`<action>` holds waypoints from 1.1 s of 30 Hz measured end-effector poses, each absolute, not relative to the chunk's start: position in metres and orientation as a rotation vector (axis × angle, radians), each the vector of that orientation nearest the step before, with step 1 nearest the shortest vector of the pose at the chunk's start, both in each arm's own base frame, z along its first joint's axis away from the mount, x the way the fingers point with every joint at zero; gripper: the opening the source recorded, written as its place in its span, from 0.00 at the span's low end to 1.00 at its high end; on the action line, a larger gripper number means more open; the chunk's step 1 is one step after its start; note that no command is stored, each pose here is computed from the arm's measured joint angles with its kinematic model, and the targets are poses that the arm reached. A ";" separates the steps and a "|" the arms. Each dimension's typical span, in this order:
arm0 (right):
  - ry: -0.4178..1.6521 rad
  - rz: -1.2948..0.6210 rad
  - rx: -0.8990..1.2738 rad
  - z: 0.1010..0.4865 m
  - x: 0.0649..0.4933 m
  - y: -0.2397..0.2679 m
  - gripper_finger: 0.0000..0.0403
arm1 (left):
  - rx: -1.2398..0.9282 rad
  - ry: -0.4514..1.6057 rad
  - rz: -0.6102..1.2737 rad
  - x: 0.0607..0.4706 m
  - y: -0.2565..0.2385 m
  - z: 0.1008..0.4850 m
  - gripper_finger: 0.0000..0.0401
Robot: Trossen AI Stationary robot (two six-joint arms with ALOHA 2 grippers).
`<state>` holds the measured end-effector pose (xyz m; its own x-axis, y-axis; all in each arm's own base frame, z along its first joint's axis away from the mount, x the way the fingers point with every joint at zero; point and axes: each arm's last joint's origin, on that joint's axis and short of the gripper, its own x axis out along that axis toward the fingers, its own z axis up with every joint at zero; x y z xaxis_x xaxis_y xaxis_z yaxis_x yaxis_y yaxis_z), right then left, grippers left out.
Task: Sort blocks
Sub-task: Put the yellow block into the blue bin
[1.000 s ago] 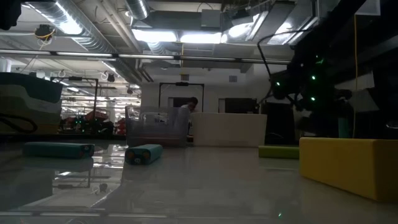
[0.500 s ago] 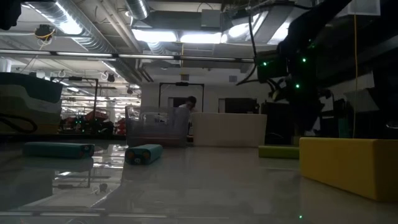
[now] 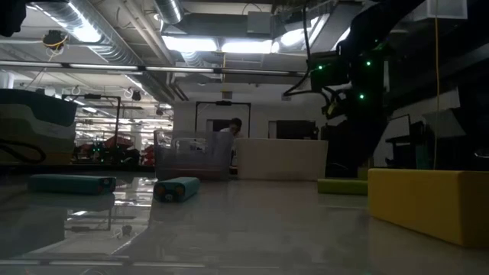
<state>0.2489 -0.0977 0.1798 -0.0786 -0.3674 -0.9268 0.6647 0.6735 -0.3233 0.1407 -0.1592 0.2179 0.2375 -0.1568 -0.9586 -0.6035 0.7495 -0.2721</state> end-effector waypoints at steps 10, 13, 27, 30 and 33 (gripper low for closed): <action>1.399 -0.797 0.318 0.180 0.248 -0.110 0.38 | -0.699 1.310 0.348 0.141 -0.159 0.218 0.49; 1.397 -0.805 0.366 0.180 0.244 -0.117 0.38 | -0.696 1.310 0.345 0.141 -0.159 0.218 0.49; 1.415 -0.750 0.394 0.167 0.236 -0.122 0.38 | -0.667 1.302 0.329 0.141 -0.159 0.218 0.49; 1.422 -0.767 0.386 0.163 0.232 -0.123 0.38 | -0.668 1.302 0.329 0.141 -0.159 0.218 0.49; 1.432 -0.778 0.376 0.161 0.230 -0.122 0.38 | -0.668 1.301 0.329 0.141 -0.159 0.218 0.49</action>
<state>0.2303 -0.1224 0.1611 -0.0462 -0.2509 -0.9669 0.6749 0.7057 -0.2154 0.1411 -0.1587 0.2179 0.2556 -0.1401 -0.9566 -0.5777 0.7713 -0.2673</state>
